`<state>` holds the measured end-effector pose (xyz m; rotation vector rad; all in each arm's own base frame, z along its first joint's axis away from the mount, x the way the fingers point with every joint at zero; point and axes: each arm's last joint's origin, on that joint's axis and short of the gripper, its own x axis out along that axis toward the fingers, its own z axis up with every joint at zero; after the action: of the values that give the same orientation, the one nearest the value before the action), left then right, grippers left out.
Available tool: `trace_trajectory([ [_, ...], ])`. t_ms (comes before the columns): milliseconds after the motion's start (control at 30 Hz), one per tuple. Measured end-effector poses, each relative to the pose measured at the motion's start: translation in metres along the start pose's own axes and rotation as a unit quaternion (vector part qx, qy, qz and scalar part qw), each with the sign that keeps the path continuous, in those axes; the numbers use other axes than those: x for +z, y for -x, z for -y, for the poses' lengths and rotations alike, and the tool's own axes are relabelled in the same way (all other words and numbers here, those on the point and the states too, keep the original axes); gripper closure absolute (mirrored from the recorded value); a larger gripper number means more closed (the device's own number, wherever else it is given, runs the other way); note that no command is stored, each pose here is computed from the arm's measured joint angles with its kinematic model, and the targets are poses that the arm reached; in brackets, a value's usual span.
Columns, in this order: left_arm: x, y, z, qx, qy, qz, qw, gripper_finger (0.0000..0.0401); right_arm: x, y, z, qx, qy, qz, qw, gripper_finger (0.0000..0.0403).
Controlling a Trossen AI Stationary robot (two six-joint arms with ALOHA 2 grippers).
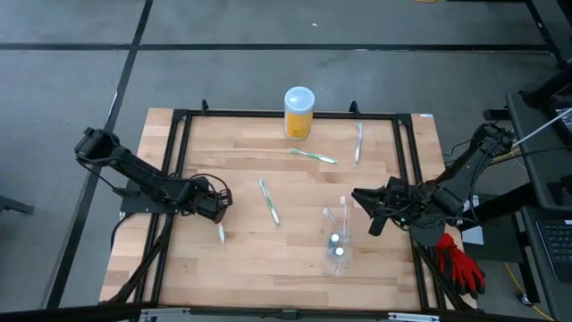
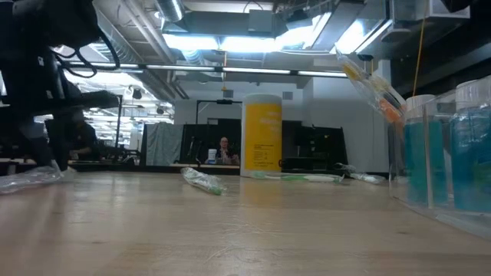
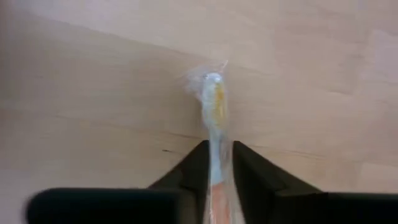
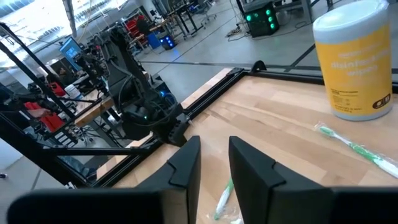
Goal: Pick & Place toothbrushing station
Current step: Put the orange toothbrush into the transparent organizer
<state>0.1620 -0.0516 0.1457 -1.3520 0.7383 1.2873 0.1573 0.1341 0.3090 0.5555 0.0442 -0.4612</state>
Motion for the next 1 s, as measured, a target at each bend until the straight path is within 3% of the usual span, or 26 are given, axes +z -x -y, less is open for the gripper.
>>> trace_trajectory([
  [100, 0.0, 0.0, 0.002, -0.013, 0.0, 0.005, 1.0, 0.039, 0.0, 0.0, 0.0, -0.005, 0.0, 0.008, 1.0, 0.0323],
  [233, -0.003, 0.0, 0.008, -0.051, -0.008, 0.007, 0.999, 0.0399, 0.001, 0.0, 0.0, -0.006, 0.0, 0.01, 1.0, 0.0327],
  [367, -0.005, 0.005, 0.026, -0.163, -0.012, 0.029, 0.986, 0.0399, 0.001, -0.001, 0.001, -0.012, 0.0, 0.017, 1.0, 0.0331],
  [500, -0.001, 0.013, 0.057, -0.287, -0.051, 0.05, 0.955, 0.0399, 0.004, 0.0, 0.002, -0.023, -0.001, 0.036, 0.999, 0.0334],
  [567, 0.005, 0.02, 0.074, -0.347, -0.1, 0.068, 0.93, 0.0399, 0.007, 0.001, 0.003, -0.027, 0.001, 0.044, 0.999, 0.0336],
  [700, 0.023, 0.039, 0.105, -0.472, -0.197, 0.109, 0.852, 0.0399, 0.014, 0.003, 0.006, -0.032, 0.003, 0.057, 0.998, 0.0338],
  [867, 0.051, 0.055, 0.124, -0.581, -0.238, 0.129, 0.768, 0.0399, 0.021, 0.006, 0.009, -0.03, 0.006, 0.06, 0.998, 0.0338],
  [1000, 0.065, 0.071, 0.14, -0.636, -0.27, 0.133, 0.711, 0.0399, 0.023, 0.007, 0.01, -0.037, 0.012, 0.07, 0.997, 0.0338],
])
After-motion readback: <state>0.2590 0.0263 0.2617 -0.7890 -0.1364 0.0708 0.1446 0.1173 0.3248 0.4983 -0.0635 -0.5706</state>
